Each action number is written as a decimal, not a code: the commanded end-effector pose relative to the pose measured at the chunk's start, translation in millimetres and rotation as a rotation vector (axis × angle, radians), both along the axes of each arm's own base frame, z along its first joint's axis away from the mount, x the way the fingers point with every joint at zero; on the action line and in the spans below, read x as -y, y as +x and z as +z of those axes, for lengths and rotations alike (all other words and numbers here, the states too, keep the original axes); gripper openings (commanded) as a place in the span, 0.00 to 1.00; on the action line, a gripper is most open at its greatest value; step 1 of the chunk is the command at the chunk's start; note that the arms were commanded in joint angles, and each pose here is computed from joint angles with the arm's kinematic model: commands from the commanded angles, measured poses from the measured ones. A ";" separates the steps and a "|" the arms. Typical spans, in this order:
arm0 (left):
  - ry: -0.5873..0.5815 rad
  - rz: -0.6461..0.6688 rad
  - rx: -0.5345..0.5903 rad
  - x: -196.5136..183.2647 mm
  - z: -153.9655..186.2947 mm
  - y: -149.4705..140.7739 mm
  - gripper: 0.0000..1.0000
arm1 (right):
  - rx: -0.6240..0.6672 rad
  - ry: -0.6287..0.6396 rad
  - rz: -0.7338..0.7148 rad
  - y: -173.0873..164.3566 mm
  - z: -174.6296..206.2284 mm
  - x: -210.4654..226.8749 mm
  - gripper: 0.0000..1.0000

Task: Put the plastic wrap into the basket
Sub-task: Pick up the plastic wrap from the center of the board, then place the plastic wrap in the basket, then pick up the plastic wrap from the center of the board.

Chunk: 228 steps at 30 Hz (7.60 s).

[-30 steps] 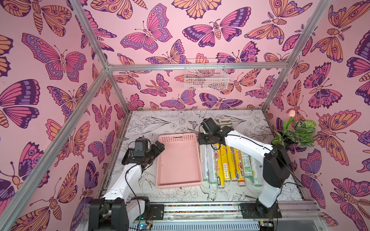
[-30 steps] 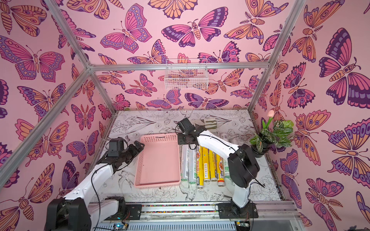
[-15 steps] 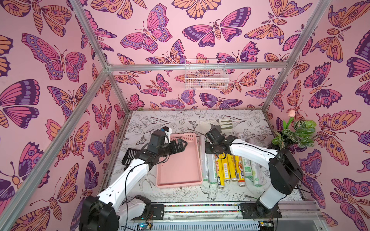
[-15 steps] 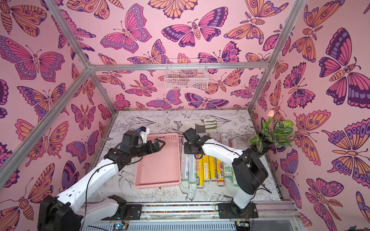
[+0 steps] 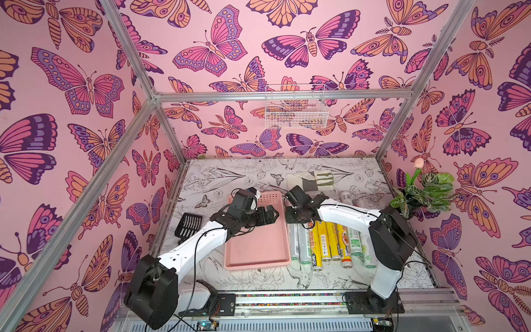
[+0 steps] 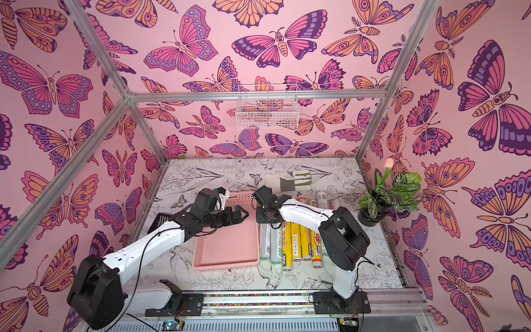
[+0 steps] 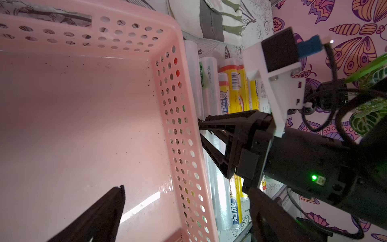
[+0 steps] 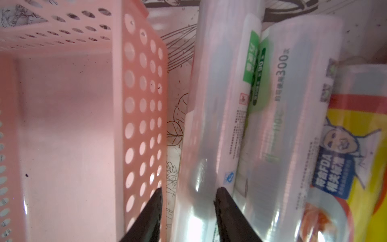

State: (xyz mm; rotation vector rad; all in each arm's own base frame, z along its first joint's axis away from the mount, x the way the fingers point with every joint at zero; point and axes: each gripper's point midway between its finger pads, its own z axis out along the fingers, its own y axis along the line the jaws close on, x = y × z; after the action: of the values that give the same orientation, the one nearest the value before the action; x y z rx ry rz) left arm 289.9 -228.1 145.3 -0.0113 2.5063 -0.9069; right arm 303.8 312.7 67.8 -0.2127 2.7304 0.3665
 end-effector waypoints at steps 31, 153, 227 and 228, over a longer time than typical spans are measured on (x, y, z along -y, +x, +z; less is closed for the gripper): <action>0.023 0.064 -0.024 -2.7 -15.4 10.4 0.98 | 0.019 -0.144 -0.014 -7.8 -19.8 1.9 0.52; -0.076 0.590 -0.160 -147.7 -24.9 -47.3 1.00 | -0.146 0.573 0.028 -46.8 11.3 -250.1 0.57; 0.093 -0.033 0.075 40.3 9.9 -6.4 1.00 | -0.081 -0.162 -0.014 -31.1 -8.0 52.6 0.51; 0.094 -0.033 0.075 40.0 9.7 -6.3 1.00 | -0.084 -0.166 -0.013 -31.0 -9.3 52.5 0.52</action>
State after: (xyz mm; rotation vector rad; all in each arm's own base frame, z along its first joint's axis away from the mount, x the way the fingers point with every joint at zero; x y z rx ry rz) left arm 284.2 -273.5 153.1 0.1032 2.4975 -0.7987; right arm 273.2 259.0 58.8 -0.1950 2.8335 0.1812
